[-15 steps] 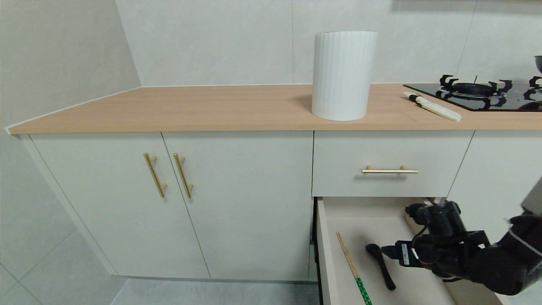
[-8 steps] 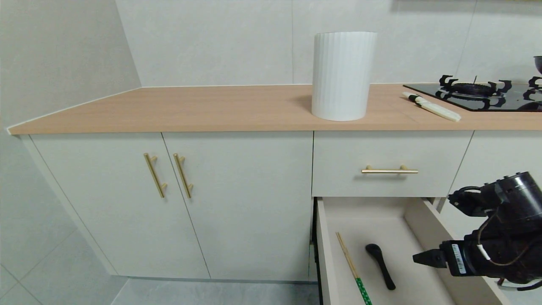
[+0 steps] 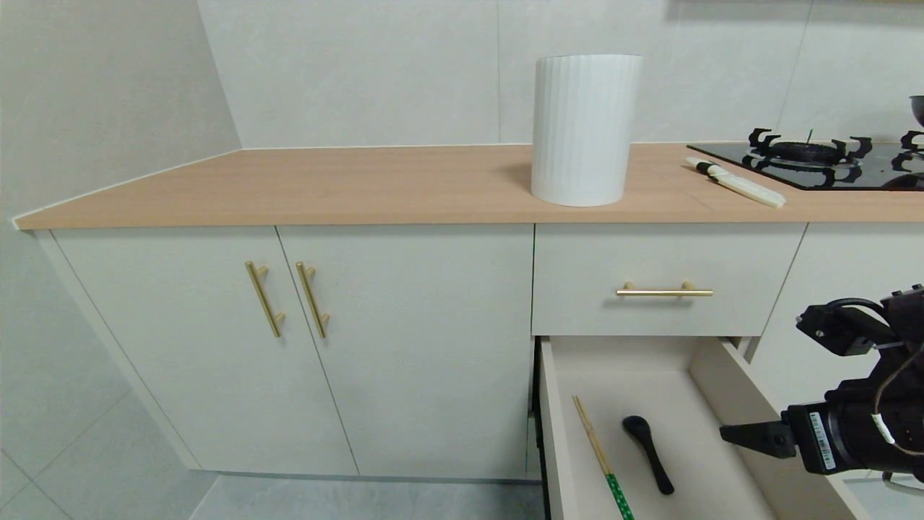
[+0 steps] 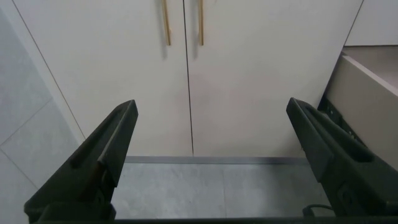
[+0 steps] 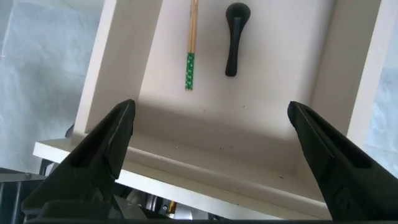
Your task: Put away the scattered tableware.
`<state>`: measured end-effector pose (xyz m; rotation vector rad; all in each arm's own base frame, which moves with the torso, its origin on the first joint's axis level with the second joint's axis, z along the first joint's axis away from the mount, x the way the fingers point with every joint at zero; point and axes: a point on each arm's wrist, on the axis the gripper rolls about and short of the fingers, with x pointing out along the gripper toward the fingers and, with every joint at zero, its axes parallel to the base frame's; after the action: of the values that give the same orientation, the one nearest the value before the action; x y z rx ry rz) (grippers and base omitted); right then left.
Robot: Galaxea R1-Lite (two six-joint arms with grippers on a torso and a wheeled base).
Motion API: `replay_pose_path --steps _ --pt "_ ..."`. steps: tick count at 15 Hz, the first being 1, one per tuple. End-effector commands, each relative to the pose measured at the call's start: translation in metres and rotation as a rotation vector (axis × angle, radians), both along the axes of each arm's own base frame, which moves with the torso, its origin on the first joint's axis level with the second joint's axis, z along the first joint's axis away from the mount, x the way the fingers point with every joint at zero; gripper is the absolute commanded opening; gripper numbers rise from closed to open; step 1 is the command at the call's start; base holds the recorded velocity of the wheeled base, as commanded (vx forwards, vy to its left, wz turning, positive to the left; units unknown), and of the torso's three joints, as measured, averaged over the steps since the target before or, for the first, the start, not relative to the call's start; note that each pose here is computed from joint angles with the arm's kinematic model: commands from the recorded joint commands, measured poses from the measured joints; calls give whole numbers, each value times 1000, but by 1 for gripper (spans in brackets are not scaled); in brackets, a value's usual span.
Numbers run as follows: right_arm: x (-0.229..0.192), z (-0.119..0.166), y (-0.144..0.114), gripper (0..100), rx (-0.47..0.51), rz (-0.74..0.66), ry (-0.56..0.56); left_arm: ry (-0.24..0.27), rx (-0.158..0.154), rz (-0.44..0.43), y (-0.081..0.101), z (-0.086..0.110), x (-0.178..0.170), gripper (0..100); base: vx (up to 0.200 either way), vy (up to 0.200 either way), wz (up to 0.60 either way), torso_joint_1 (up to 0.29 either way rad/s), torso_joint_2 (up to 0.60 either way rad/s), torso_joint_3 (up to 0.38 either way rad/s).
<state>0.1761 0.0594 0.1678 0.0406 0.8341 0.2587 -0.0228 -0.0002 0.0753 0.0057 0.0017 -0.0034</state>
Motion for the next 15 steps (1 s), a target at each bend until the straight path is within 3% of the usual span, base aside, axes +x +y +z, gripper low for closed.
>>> replay_pose_path --steps 1,5,9,15 --pt "-2 -2 3 100 -3 22 6 0 0 0 0 0 0 100 -200 0 0 7 2 7" --pt "-7 -8 7 100 -18 61 24 0 0 0 0 0 0 100 -200 0 0 6 1 2" --pt "-19 -21 10 100 -101 172 72 0 -1 0 0 0 0 100 0 0 0 0 0 0" --pt "-39 -45 24 100 -195 407 269 0 -1 0 0 0 0 100 0 0 0 0 0 0"
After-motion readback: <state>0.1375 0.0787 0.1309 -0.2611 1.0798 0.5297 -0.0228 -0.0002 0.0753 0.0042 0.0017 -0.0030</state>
